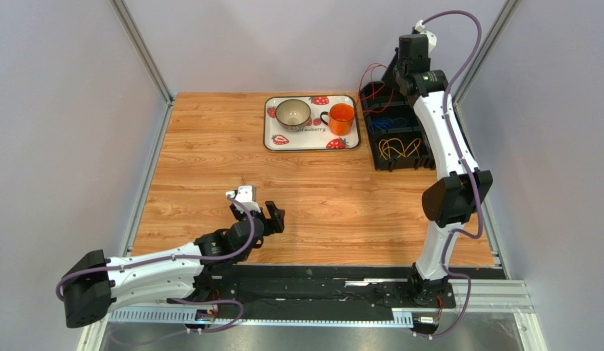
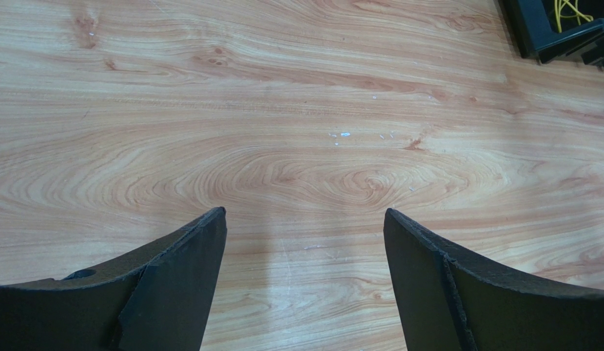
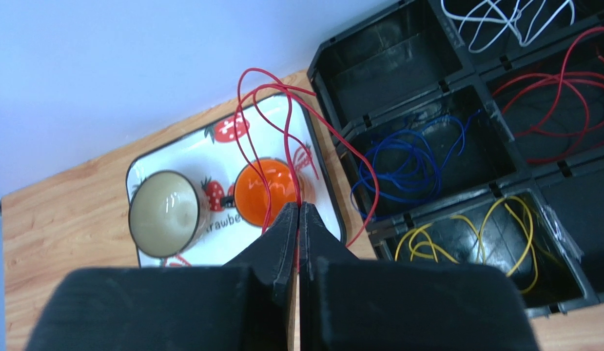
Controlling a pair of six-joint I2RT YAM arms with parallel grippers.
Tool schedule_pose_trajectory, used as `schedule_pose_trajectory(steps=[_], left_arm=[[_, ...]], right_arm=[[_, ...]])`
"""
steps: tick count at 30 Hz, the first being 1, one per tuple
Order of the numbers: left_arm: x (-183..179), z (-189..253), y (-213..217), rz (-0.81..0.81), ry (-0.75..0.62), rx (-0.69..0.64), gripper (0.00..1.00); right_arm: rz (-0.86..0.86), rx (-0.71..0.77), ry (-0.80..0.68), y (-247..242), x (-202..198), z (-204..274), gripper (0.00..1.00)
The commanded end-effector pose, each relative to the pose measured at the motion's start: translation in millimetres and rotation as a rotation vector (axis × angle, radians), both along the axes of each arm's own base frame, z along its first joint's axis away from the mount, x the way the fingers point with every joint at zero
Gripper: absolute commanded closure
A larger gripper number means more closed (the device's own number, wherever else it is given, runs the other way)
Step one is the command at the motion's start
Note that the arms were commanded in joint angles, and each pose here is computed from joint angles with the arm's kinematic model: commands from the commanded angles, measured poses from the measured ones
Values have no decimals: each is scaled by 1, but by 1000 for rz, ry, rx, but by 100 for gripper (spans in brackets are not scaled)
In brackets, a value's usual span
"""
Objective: Untangle the cables
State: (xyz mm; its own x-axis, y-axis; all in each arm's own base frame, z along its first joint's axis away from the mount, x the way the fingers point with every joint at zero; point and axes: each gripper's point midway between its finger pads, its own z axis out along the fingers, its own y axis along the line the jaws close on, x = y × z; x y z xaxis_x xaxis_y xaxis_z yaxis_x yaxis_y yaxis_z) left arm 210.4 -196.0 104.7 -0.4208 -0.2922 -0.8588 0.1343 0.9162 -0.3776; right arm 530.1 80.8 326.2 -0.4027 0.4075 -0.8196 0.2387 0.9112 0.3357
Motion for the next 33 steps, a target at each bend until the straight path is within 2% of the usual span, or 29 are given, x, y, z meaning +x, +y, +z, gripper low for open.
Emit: schedule_pose_trajectory(steps=[1,14,33], left_arm=[[2,5,-6,-8,-20,-22,13],[8,8,-13,-8,-23,22,13],[16,8,-24,-19,-15,92,13]], right_arm=[[-28,2,-110,-11,31,25,100],[-76,0,-213,-37,90,14,100],[-87,-51,-254,-68,151,-46,100]])
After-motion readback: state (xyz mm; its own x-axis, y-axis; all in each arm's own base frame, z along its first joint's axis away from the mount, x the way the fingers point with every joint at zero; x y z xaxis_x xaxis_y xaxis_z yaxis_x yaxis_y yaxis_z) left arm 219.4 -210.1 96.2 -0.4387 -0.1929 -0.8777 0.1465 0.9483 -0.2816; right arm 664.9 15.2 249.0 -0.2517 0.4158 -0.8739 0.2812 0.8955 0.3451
